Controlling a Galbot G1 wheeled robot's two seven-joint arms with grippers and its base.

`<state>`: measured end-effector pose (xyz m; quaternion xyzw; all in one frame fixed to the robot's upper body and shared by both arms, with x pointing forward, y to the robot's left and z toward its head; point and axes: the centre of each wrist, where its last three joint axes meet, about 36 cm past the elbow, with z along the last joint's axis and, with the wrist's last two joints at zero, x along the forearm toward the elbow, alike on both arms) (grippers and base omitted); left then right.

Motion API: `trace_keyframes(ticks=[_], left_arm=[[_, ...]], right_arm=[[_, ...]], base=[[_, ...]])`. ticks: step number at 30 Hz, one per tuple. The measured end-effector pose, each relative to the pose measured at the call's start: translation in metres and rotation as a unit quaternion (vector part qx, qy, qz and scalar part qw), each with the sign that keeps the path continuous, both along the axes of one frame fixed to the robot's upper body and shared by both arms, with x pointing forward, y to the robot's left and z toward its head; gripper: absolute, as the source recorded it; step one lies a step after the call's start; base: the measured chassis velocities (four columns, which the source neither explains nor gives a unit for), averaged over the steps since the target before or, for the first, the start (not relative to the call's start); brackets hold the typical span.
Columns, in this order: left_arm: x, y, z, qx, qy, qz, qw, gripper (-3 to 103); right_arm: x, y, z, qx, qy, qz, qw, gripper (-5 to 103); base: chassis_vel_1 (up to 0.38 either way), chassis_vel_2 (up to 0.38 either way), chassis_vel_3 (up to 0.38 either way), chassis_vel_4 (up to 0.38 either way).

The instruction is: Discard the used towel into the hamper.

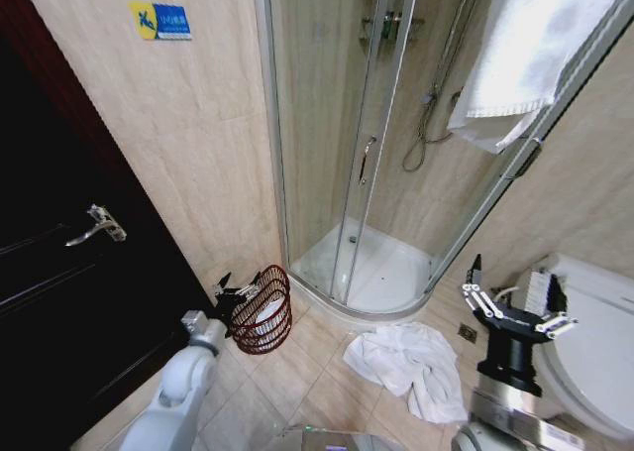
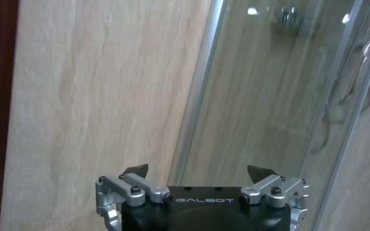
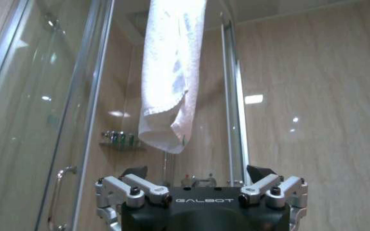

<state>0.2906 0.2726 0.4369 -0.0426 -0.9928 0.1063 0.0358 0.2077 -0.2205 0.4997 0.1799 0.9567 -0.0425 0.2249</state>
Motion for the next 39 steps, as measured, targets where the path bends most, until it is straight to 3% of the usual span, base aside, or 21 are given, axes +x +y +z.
trace_keyframes(ticks=[7, 12, 17, 24, 26, 28, 29, 32, 39], left_arm=[[-0.038, -0.02, 0.056, -0.005, -0.012, -0.007, 0.9999, 100], [-0.051, -0.027, 0.068, -0.001, -0.01, -0.01, 0.9999, 100], [-0.067, -0.041, 0.075, -0.03, 0.014, -0.025, 0.9991, 100], [-0.069, -0.043, 0.075, -0.032, 0.014, -0.026, 0.999, 100], [-0.07, -0.043, 0.073, -0.017, 0.002, -0.028, 0.9995, 100], [-0.071, -0.041, 0.072, 0.018, -0.013, -0.025, 0.9994, 100], [-0.071, -0.041, 0.072, 0.018, -0.013, -0.025, 0.9994, 100], [-0.072, -0.038, 0.07, 0.09, -0.045, -0.012, 0.9949, 100], [-0.073, -0.041, 0.068, 0.086, -0.048, 0.008, 0.9951, 100]], right_arm=[[0.002, -0.003, 0.001, 0.004, 0.001, 0.015, 1.0, 100], [0.005, -0.003, 0.003, 0.007, -0.004, 0.023, 1.0, 100], [0.007, -0.002, 0.003, 0.011, -0.007, 0.038, 0.999, 100], [0.01, -0.004, 0.004, 0.014, -0.011, 0.059, 0.998, 100], [0.012, -0.005, 0.006, 0.01, -0.019, 0.069, 0.997, 100], [0.014, -0.006, 0.006, 0.009, -0.026, 0.073, 0.997, 100], [0.014, -0.006, 0.006, 0.009, -0.026, 0.073, 0.997, 100], [0.014, -0.004, 0.007, 0.01, -0.024, 0.075, 0.997, 100], [0.015, -0.002, 0.007, 0.01, -0.024, 0.075, 0.997, 100]], base=[[0.0, 0.0, 0.0, 0.0], [0.0, 0.0, 0.0, 0.0], [0.0, 0.0, 0.0, 0.0], [0.0, 0.0, 0.0, 0.0], [0.0, 0.0, 0.0, 0.0], [0.0, 0.0, 0.0, 0.0], [0.0, 0.0, 0.0, 0.0], [0.0, 0.0, 0.0, 0.0], [0.0, 0.0, 0.0, 0.0]])
